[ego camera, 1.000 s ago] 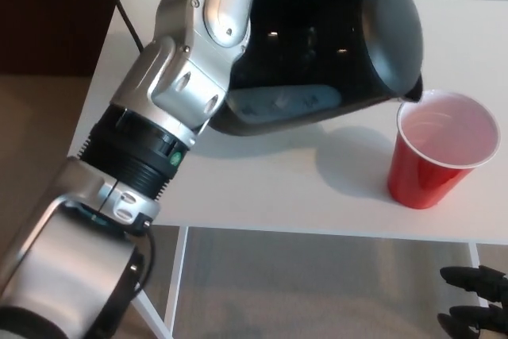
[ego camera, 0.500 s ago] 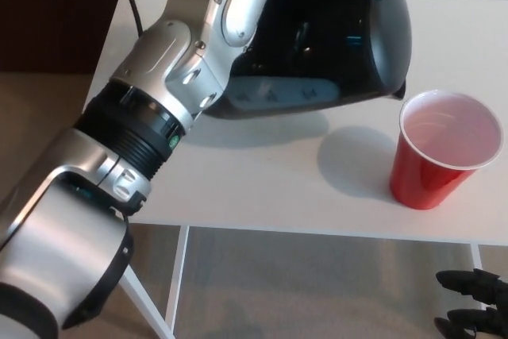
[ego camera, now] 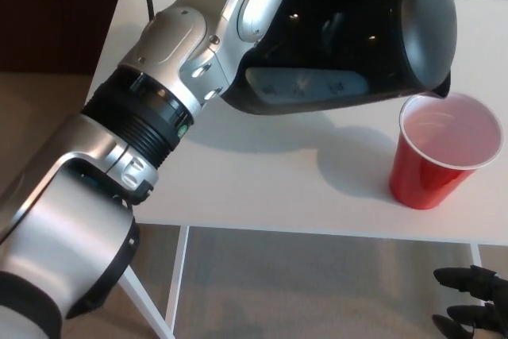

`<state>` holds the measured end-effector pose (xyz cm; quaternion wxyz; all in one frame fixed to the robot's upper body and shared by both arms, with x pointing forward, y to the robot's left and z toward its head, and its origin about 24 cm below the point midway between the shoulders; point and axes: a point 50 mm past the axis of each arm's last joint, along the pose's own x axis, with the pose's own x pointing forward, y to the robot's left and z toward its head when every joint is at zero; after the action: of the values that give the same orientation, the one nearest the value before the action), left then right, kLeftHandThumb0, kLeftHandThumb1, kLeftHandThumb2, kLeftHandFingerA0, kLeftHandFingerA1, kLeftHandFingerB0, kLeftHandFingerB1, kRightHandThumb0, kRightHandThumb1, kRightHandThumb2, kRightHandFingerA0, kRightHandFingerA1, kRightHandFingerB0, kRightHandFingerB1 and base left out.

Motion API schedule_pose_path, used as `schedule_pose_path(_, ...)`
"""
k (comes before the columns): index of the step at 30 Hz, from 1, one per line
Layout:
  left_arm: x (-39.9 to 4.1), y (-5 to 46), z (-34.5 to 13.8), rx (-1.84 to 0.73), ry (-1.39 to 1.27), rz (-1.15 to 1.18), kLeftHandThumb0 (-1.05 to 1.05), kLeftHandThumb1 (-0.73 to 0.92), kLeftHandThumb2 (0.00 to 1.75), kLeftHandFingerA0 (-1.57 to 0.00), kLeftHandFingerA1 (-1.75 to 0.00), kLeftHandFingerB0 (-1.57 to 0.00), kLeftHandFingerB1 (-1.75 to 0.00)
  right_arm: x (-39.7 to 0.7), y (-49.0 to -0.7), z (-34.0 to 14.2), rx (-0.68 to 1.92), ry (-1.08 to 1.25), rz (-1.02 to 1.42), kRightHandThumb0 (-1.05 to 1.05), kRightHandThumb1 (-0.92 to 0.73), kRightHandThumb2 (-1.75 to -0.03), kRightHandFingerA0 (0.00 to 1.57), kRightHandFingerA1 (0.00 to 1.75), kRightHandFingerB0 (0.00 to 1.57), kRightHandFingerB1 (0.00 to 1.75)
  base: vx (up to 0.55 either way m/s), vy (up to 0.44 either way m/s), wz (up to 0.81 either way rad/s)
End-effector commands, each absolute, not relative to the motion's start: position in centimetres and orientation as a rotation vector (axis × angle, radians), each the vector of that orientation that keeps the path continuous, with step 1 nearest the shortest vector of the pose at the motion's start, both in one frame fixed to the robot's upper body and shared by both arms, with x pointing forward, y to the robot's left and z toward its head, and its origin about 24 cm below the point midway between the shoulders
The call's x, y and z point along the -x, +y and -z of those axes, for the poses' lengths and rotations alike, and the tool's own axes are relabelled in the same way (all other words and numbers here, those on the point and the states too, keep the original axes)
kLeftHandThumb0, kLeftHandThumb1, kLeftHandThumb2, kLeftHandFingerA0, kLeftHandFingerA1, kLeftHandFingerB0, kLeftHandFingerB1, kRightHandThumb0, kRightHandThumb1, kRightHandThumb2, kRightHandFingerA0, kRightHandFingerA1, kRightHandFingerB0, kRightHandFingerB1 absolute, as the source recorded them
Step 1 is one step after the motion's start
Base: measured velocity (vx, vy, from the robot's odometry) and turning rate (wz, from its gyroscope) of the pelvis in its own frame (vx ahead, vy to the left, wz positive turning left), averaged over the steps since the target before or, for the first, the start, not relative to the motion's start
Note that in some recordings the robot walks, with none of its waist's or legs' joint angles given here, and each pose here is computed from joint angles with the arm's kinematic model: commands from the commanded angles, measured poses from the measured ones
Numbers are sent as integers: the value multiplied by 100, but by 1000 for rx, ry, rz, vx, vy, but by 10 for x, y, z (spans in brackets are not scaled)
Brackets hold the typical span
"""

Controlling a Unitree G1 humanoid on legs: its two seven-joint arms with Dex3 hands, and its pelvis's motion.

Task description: The robot walk towards a table in front and uses its left hand to pick up the pot from the base and pour water to the cup on the right hand side

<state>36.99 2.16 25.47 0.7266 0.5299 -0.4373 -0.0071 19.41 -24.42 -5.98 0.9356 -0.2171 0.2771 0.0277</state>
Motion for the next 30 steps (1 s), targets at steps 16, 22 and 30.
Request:
schedule_pose_path(16, -356, 12, -289, -1230, -1223, -15, -24, 56, 58, -91, -133, -90, -53, -194, -249, 60, 456, 578, -50, -23, -58, -57, 44, 41, 50, 40, 0, 0, 0)
schedule_pose_path(22, -346, -6, -279, -1258, -1299, 64, -29, 60, 58, -103, -86, -94, -50, -196, -249, 58, 480, 567, -64, -26, -58, -57, 43, 40, 50, 39, 0, 0, 0)
schedule_pose_path(30, -337, -24, -268, -1330, -1428, 122, -35, 49, 55, -91, -149, -97, -62, -200, -248, 56, 486, 564, -57, -26, -57, -57, 47, 42, 52, 40, 0, 0, 0)
